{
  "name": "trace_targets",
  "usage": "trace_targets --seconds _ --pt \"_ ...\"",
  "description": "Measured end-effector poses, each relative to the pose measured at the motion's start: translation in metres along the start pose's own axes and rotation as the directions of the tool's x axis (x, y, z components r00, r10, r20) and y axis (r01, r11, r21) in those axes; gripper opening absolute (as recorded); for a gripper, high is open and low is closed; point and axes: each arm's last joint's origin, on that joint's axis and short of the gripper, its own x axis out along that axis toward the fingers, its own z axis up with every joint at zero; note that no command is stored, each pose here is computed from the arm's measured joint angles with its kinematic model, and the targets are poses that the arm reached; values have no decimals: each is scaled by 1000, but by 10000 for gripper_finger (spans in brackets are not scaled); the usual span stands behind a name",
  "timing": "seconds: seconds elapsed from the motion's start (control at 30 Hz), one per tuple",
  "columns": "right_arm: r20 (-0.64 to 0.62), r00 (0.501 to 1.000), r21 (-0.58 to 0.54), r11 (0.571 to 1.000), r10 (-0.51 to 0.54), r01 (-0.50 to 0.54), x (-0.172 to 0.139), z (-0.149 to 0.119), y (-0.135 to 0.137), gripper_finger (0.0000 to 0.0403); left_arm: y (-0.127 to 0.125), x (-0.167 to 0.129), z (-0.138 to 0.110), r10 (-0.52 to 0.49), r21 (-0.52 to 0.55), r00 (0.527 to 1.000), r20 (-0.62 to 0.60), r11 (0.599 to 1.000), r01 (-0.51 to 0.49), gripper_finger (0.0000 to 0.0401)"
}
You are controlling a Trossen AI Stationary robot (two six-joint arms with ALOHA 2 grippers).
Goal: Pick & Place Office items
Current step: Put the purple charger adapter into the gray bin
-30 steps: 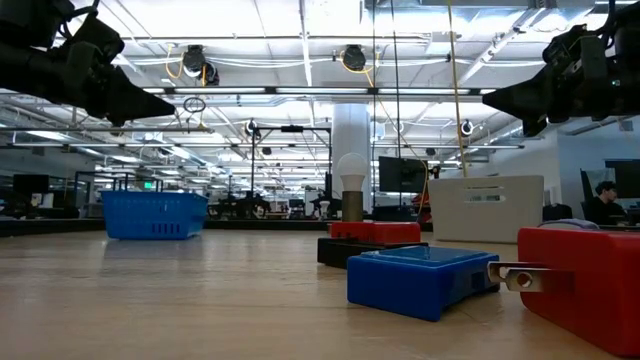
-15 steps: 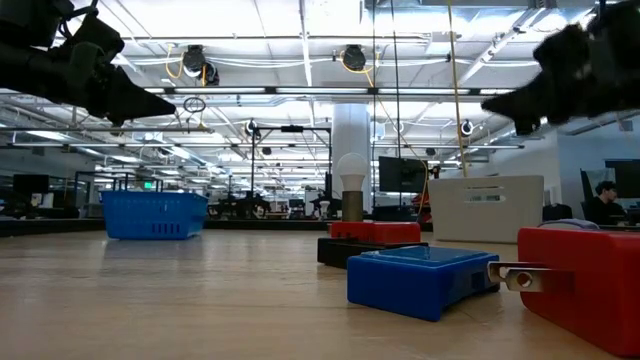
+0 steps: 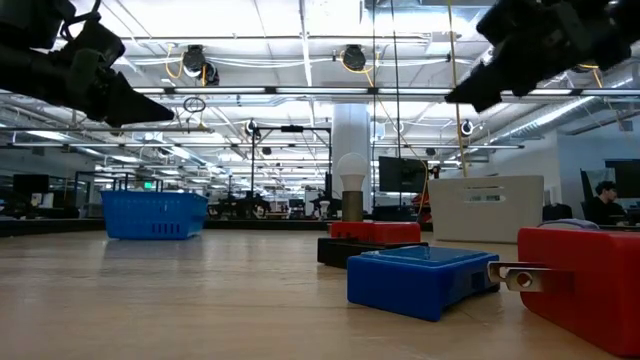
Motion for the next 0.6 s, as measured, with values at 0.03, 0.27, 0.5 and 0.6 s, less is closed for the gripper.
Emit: trace_targets --seconds 0.03,0.27,0.5,0.6 --pt "-22 1000 -9 1000 17 -18 1 5 3 122 0 0 0 0 1 1000 -2 1000 0 24" --pt "-224 974 -12 999 39 -43 14 27 28 192 0 0 1 0 0 1000 7 1000 0 24" --pt "-391 907 -38 982 155 -184 34 23 62 230 0 0 1 0 -21 1000 6 1000 0 24" --pt "-442 876 -53 969 194 -241 43 14 78 239 0 0 1 0 -22 1000 6 1000 0 24"
